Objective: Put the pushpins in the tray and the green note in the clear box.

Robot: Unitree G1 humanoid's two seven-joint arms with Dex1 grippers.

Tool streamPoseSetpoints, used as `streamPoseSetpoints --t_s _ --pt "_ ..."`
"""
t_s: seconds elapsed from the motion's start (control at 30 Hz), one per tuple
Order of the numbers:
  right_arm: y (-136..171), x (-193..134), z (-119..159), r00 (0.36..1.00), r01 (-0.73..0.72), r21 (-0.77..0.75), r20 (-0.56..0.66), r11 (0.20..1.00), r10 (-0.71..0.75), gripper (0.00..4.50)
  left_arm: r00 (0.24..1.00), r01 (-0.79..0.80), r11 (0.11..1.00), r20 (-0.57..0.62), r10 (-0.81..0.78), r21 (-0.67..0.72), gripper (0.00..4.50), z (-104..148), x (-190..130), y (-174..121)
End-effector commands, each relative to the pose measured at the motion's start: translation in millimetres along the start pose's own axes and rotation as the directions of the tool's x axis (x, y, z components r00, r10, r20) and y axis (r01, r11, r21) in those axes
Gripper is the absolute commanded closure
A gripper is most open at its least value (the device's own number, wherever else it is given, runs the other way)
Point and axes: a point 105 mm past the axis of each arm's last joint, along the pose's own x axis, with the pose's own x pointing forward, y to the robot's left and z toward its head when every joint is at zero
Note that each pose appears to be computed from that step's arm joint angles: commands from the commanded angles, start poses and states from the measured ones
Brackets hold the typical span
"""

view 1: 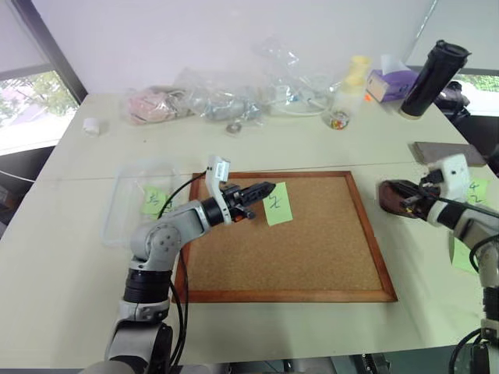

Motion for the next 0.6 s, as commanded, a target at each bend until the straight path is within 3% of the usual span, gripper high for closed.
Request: streamPoseSetpoints --t_s 0.03,0.23,0.33,0.57,0.6 --pt "-17.1 -4.7 2.9 0.998 0.058 -0.012 0.033 0.998 -0.057 4.50 0.999 0.034 0.998 0.033 -0.036 0.053 4.44 8.6 0.6 -12.1" --pt "-23.9 -2.1 -9.5 0.997 0.079 0.014 0.013 0.997 -0.079 4.50 0.999 0.028 0.998 0.036 -0.030 0.060 4.44 7.8 -1.5 -12.6" --pt "-25.3 -2.4 -9.2 0.996 0.090 0.022 0.019 0.996 -0.090 3.65 0.999 0.022 0.998 0.037 -0.025 0.061 4.50 7.4 -3.3 -12.0" --pt "-27.8 -6.6 -4.2 0.994 0.104 0.016 0.031 0.994 -0.104 0.27 0.999 0.012 0.998 0.040 -0.015 0.058 4.50 5.8 -5.7 -11.1" --pt "-27.1 -7.2 -2.9 0.994 0.100 0.018 0.035 0.995 -0.101 0.07 0.999 0.012 0.998 0.040 -0.014 0.057 4.50 5.5 -5.9 -11.1"
